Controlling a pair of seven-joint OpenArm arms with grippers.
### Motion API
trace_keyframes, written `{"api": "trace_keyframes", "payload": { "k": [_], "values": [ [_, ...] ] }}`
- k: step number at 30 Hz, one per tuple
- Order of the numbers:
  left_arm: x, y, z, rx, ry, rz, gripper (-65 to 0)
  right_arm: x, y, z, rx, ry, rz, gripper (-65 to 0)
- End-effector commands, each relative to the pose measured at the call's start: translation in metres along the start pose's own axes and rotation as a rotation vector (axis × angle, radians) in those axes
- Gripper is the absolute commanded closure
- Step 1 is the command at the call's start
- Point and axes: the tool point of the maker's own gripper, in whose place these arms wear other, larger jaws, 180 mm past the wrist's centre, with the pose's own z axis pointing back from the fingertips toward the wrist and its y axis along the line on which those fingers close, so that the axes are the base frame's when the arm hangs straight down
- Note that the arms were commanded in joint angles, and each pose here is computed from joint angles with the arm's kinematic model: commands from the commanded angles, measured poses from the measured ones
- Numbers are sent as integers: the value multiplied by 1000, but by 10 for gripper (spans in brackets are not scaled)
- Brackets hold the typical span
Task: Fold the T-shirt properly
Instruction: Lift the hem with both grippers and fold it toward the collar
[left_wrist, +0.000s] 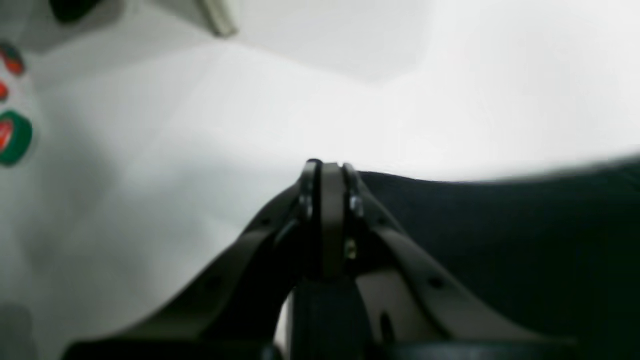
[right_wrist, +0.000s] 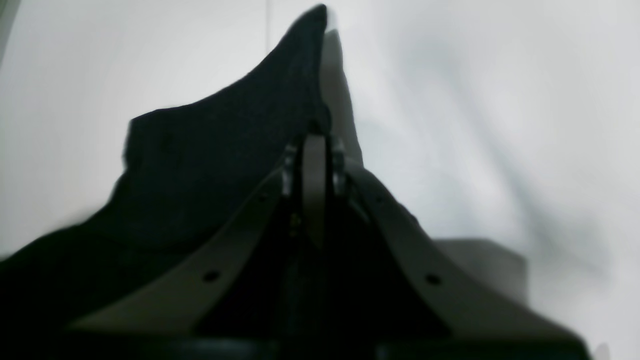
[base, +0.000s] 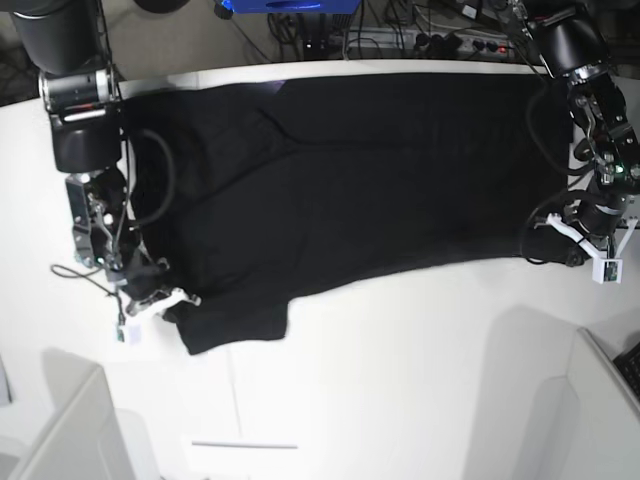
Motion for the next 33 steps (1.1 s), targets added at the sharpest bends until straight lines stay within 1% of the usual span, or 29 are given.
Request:
{"api": "trace_keyframes", "payload": {
  "k": [1, 6, 7, 9, 11, 13, 16, 18, 22, 33],
  "values": [
    [14, 4, 7, 10, -46, -22, 0, 23, 4, 6, 17, -53, 14, 0],
    [9, -4, 15, 2, -40, -40, 0, 20, 2, 18, 23, -28, -9, 0],
    [3, -4, 17, 4, -11, -40, 0, 17, 2, 21, 24, -20, -12, 0],
    [-1, 5, 23, 32, 19, -28, 0, 15, 0, 27, 23, -11, -19, 0],
    [-2, 11, 28, 49, 20, -10, 0, 7, -1, 32, 24, 16, -22, 0],
    [-2, 14, 31, 40, 18, -35, 0, 2, -2, 38, 25, 25, -26, 0],
    [-3, 13, 33, 31, 22, -64, 0, 0, -3, 47, 25, 17, -34, 0],
    [-15, 14, 35, 27, 58, -60, 0, -1, -2, 55, 27, 21, -31, 0],
    [-26, 14, 38, 25, 83, -67, 0, -5, -5, 67, 24, 40, -42, 0],
    [-30, 9, 51, 25, 89, -106, 0, -8, -2, 102, 23, 48, -19, 0]
  ]
}}
